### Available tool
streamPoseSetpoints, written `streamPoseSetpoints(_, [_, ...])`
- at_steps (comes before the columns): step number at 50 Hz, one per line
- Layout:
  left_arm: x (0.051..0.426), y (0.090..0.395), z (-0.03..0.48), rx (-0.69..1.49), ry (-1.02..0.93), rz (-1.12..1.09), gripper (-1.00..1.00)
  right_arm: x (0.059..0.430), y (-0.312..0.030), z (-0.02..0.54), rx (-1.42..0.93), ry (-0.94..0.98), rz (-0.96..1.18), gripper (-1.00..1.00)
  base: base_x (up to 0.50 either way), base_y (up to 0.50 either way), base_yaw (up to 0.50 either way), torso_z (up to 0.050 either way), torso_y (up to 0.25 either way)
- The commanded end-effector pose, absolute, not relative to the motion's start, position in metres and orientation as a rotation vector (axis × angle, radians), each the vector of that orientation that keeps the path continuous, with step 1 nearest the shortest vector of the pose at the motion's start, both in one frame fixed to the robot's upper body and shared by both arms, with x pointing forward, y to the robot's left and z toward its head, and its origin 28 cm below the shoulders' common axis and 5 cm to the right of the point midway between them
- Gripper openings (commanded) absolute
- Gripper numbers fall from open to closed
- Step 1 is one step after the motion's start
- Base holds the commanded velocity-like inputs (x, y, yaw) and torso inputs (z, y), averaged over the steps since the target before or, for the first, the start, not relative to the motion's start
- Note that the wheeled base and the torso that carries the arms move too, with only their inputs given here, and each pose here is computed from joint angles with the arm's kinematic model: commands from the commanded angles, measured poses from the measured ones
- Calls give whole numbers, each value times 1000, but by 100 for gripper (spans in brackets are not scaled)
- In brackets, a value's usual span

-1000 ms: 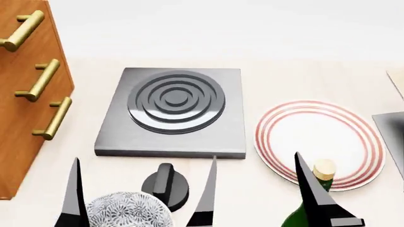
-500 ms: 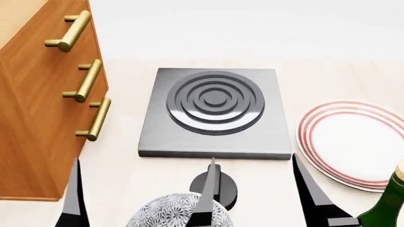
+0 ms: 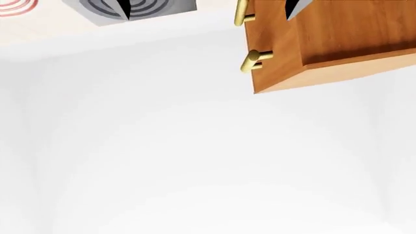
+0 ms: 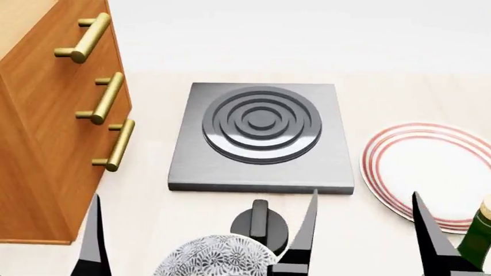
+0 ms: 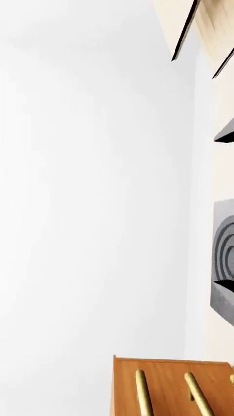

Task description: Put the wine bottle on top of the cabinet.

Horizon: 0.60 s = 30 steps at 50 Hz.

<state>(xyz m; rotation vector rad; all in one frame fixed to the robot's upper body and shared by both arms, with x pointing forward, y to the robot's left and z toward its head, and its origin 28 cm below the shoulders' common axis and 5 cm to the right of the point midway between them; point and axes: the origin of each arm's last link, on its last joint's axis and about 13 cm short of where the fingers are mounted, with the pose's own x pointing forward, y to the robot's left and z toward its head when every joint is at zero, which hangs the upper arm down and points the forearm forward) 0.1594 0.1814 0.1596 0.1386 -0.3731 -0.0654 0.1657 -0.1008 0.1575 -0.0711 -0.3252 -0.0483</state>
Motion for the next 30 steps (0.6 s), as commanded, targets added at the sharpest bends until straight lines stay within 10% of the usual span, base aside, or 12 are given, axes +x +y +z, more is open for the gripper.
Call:
streamPoseSetpoints(1, [159,183,162,106,-395,-78,100,167,-126,145,-70,-279,-175,100,0,0,0,0,0])
streamPoseSetpoints(30, [160,188,161,101,-388,-54,100,177,-162,145,-131,-241,-313,100,0,0,0,0,0])
